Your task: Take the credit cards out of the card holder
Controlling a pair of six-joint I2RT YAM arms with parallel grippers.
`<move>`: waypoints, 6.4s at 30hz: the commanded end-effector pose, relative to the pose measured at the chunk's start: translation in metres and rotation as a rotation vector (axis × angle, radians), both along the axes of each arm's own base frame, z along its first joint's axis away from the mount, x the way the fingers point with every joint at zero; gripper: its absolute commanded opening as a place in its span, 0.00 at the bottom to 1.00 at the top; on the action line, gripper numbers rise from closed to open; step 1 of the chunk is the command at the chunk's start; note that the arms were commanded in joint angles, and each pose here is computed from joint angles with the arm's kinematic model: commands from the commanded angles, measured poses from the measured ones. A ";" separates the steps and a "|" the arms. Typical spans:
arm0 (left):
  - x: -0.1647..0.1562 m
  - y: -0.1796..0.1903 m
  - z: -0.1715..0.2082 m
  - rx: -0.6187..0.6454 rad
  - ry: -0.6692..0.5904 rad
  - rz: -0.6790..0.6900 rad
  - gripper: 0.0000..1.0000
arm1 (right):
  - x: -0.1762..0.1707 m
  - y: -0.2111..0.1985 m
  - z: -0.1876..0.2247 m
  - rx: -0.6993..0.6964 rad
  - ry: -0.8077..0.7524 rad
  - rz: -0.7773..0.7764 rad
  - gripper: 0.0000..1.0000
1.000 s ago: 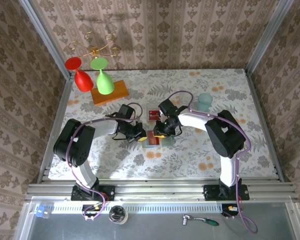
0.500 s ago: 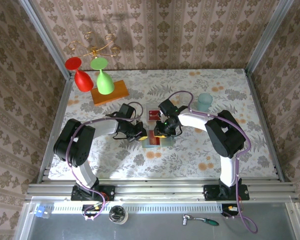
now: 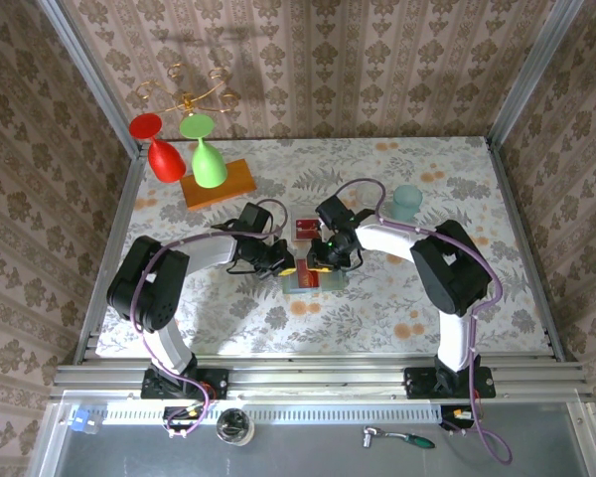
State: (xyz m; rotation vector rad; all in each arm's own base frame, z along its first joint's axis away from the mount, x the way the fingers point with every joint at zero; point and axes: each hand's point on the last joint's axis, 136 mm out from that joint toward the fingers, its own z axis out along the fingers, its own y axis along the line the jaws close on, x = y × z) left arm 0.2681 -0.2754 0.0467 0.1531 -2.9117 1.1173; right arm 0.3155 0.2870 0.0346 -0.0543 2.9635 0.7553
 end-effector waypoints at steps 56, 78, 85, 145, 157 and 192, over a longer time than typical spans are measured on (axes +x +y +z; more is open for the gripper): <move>-0.006 0.000 -0.019 0.077 0.071 -0.041 0.02 | -0.001 -0.004 -0.005 0.153 0.049 -0.076 0.26; -0.006 -0.001 -0.019 0.079 0.073 -0.048 0.02 | -0.003 -0.004 -0.010 0.141 0.069 -0.076 0.28; -0.006 0.000 -0.020 0.081 0.073 -0.047 0.02 | -0.003 -0.002 -0.015 0.146 0.085 -0.072 0.30; -0.005 0.000 -0.018 0.074 0.064 -0.042 0.01 | -0.004 -0.006 -0.008 0.136 0.062 -0.086 0.36; -0.005 -0.001 -0.018 0.072 0.066 -0.041 0.01 | -0.007 -0.006 -0.008 0.145 0.072 -0.081 0.26; -0.006 -0.001 -0.022 0.080 0.083 -0.044 0.01 | -0.008 0.003 -0.006 0.213 0.105 -0.088 0.27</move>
